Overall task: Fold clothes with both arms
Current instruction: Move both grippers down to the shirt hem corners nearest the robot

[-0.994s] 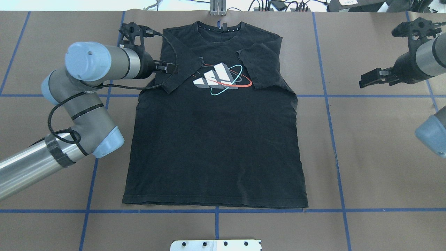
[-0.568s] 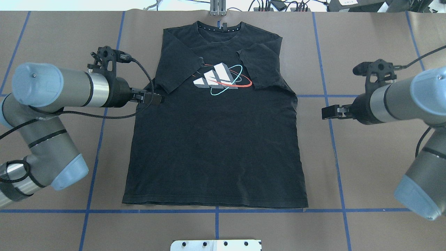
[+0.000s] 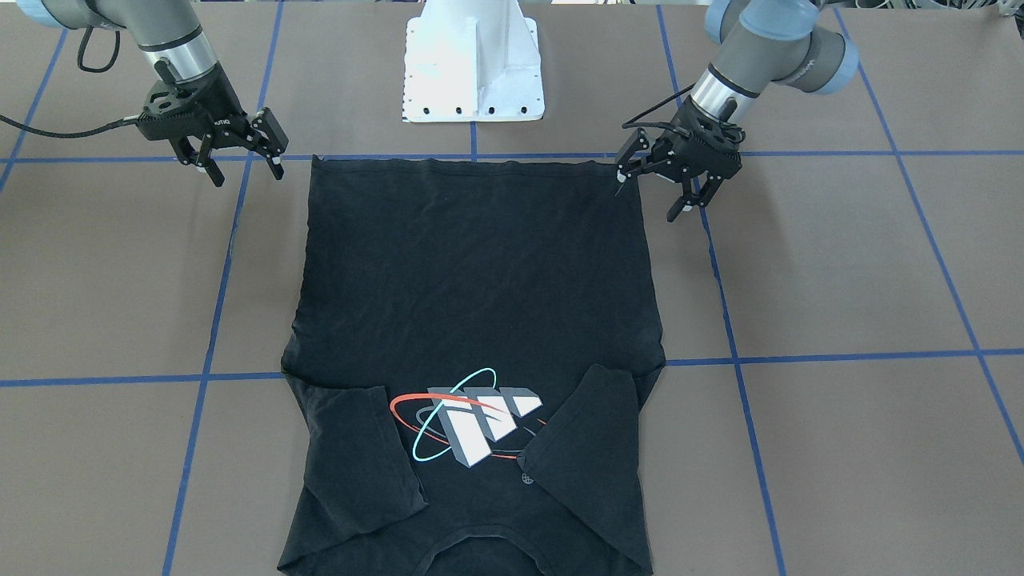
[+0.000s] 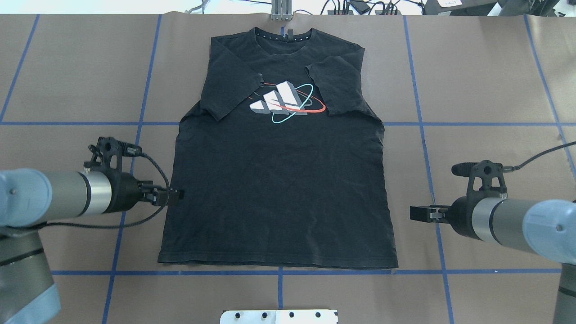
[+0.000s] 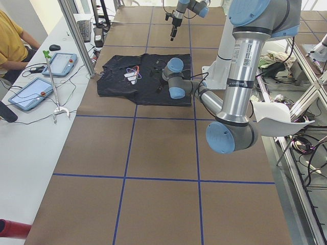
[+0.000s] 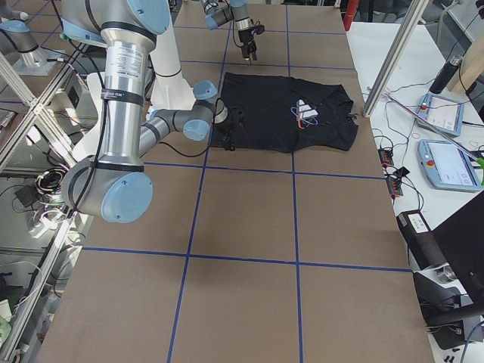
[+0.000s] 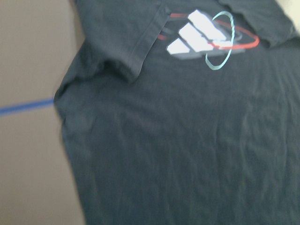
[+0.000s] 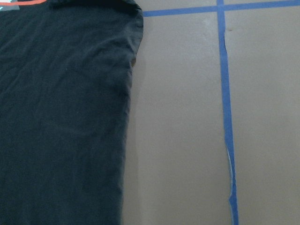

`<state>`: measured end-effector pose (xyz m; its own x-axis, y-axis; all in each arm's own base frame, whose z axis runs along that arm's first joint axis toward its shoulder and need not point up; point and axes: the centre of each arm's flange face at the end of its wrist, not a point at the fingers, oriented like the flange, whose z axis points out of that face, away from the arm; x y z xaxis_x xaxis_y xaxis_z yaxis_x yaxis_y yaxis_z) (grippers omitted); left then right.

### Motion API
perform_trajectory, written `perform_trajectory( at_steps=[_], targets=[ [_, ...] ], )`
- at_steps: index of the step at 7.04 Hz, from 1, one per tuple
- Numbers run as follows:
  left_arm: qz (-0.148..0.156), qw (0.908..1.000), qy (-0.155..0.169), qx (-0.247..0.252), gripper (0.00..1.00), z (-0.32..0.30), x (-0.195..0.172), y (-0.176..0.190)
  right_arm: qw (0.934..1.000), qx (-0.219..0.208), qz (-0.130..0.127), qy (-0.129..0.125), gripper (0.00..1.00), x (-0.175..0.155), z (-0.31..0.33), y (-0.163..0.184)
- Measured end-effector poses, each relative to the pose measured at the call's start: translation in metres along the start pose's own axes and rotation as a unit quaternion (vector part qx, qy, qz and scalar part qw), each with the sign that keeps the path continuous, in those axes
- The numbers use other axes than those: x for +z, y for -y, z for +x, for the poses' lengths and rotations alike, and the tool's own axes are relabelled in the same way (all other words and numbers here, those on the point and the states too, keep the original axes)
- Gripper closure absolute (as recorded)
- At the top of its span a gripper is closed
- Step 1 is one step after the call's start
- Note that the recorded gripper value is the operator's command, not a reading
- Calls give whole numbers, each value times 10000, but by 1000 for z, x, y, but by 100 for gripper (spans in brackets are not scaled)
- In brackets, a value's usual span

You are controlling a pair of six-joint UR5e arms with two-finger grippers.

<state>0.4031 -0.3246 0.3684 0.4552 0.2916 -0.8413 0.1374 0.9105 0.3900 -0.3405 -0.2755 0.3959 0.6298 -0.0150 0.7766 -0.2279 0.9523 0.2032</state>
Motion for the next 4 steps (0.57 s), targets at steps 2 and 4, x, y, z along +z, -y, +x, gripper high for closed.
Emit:
perform_trajectory(
  at_steps=[2, 4],
  targets=[
    [-281, 9992, 145, -238, 0, 5, 14, -57, 10000, -25, 20, -39, 0, 0, 4, -9],
    [-529, 9978, 186, -363, 11, 8, 19, -88, 10000, -27, 30, -21, 0, -1, 3, -9]
  ],
)
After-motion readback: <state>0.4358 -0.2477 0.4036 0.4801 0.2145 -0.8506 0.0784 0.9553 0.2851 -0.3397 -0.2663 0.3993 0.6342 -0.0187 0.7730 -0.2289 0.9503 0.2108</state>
